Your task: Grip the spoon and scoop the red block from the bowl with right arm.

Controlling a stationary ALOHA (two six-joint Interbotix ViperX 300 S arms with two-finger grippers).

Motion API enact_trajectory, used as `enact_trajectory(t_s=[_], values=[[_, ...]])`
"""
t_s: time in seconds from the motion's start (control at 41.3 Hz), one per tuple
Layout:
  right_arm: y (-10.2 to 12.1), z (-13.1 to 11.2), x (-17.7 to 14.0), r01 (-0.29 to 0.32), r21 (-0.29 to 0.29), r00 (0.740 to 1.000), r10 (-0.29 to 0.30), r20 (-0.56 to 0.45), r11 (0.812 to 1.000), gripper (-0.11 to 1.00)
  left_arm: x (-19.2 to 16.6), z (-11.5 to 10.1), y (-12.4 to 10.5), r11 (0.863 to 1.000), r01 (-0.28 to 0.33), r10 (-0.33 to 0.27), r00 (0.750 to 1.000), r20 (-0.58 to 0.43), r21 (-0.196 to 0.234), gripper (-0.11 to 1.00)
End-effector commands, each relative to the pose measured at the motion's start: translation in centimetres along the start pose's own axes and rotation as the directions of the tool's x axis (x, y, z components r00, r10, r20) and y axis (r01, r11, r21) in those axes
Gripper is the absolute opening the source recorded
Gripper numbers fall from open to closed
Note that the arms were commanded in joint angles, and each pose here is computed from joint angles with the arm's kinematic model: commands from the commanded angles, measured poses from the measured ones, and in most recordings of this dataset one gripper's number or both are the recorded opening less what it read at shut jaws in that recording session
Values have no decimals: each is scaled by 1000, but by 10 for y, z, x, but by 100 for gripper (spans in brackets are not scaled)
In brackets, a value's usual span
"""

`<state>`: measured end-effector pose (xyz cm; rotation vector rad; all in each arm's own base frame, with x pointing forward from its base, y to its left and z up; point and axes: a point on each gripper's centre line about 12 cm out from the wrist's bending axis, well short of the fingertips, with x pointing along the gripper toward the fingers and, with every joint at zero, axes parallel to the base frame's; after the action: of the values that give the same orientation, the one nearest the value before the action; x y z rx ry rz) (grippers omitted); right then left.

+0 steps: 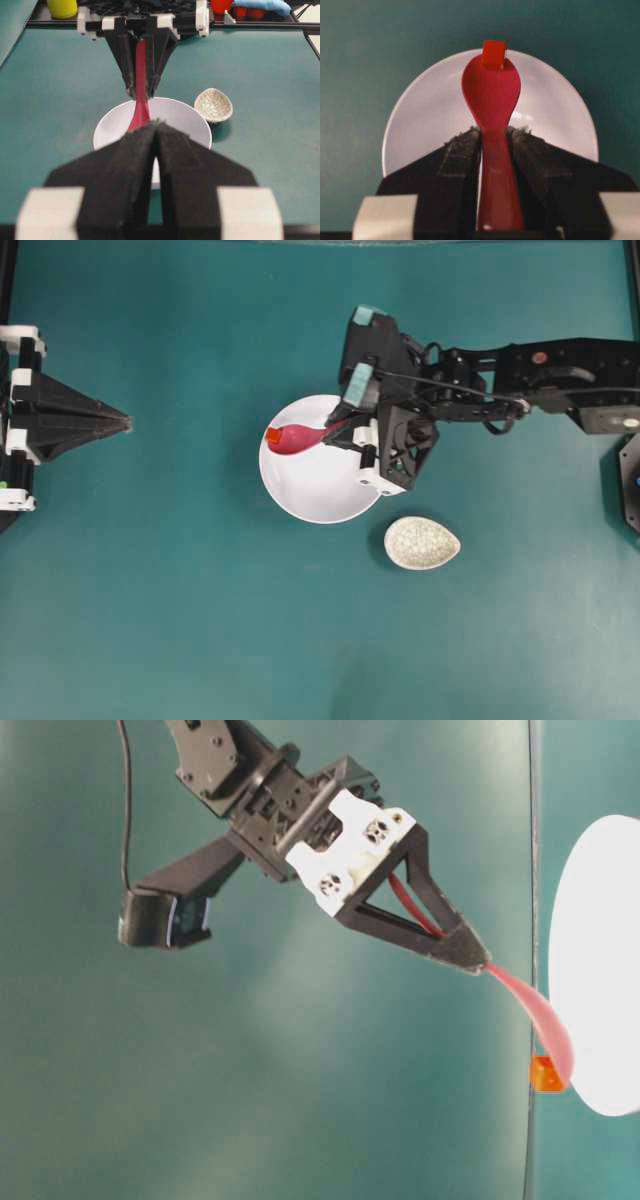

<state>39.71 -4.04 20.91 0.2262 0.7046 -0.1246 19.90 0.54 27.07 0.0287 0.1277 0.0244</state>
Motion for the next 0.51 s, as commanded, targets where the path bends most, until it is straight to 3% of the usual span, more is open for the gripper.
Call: enact_trajectory(t_s=[0.0,0.242,0.484], values=[[5,13,-15,-11,-6,996,11,91,1000,25,2,4,1,1000,-3,3,1000,12,4,0],[9,6,-27,-13,-21,980,16,197,1000,25,2,4,1,1000,-3,3,1000,12,-3,0],[15,-3,-49,-24,-39,945,35,325,999,25,1,7,1,1000,-3,4,1000,21,-23,0]])
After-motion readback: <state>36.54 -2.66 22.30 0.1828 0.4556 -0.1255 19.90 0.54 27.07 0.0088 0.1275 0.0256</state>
